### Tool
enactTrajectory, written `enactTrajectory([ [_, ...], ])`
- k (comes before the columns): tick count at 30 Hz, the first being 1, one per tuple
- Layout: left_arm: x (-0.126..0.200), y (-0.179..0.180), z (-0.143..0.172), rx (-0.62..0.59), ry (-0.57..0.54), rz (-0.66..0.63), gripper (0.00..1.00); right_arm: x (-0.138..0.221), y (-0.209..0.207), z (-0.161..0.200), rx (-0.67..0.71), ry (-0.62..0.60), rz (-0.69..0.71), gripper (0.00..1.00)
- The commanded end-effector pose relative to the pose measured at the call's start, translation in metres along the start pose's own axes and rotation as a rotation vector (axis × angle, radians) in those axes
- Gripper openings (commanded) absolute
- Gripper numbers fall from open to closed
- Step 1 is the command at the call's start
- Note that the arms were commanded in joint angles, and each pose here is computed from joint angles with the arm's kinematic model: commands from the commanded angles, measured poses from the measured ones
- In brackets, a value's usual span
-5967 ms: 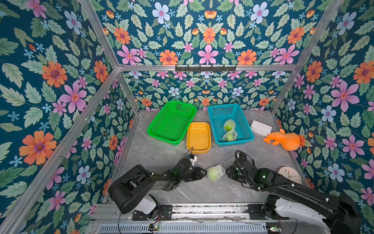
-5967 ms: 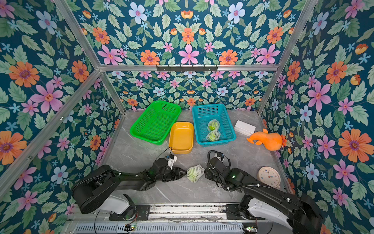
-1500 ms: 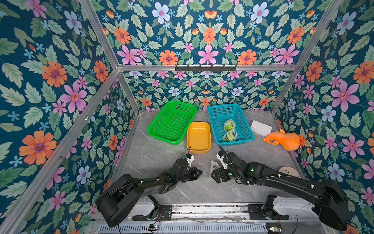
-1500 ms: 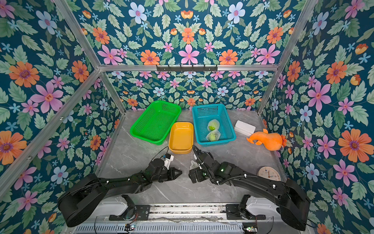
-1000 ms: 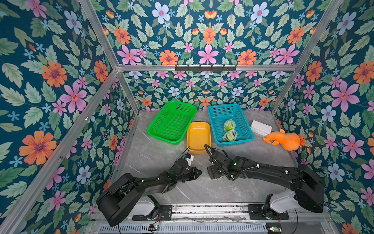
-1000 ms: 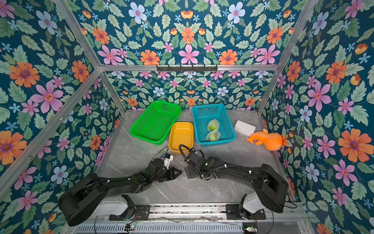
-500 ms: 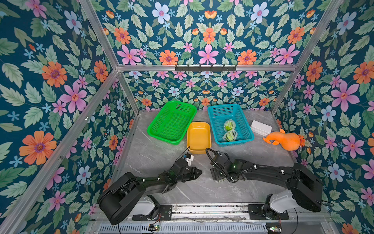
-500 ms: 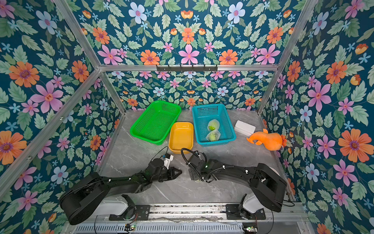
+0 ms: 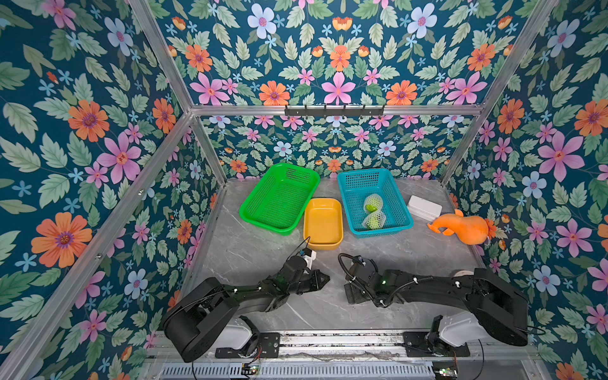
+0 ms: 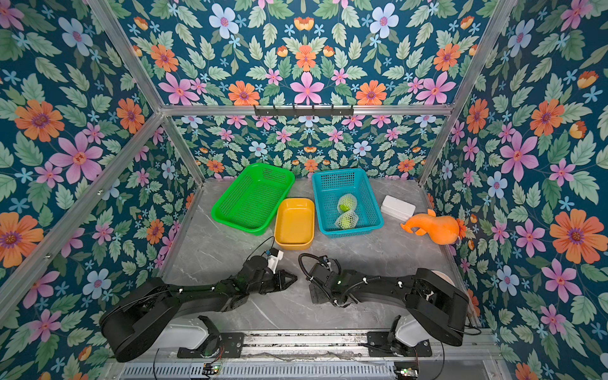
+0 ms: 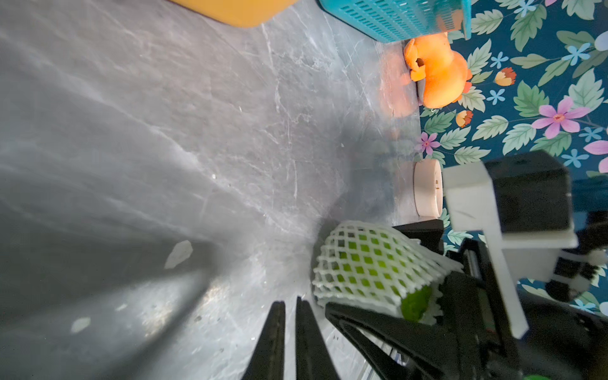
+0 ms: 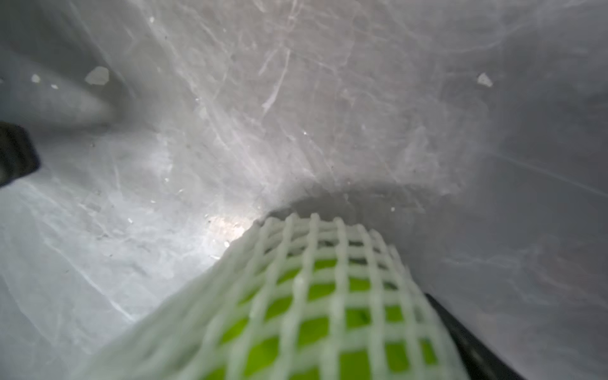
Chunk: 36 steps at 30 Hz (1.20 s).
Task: Sleeve custard apples in foam nets
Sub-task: Pick up the custard apple from the center of the board.
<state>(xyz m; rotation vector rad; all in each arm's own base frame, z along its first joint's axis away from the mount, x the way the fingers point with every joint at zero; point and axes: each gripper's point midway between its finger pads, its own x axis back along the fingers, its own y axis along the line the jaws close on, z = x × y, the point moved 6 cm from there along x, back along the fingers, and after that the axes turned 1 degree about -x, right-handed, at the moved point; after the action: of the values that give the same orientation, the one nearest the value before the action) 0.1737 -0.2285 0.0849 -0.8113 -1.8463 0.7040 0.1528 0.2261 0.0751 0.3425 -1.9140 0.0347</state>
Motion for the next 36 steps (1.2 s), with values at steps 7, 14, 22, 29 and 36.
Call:
enactTrajectory([
  [7,-0.003,-0.007,-0.005,-0.016,-0.001,0.029,0.13,0.019,0.0,-0.011,-0.025,-0.049,0.026,0.96],
  [14,-0.004,-0.008,-0.005,-0.018,0.0,0.031,0.13,0.035,0.003,-0.02,0.004,-0.056,0.045,0.99],
  [22,-0.003,-0.006,-0.004,-0.016,-0.003,0.033,0.13,0.042,0.002,-0.023,0.036,-0.047,0.071,0.99],
  [29,-0.002,-0.006,-0.003,-0.015,-0.006,0.034,0.13,0.046,0.003,-0.028,0.067,-0.03,0.115,0.99],
  [36,-0.001,-0.006,-0.003,-0.014,-0.008,0.038,0.13,0.036,-0.002,-0.021,0.061,-0.003,0.14,0.93],
])
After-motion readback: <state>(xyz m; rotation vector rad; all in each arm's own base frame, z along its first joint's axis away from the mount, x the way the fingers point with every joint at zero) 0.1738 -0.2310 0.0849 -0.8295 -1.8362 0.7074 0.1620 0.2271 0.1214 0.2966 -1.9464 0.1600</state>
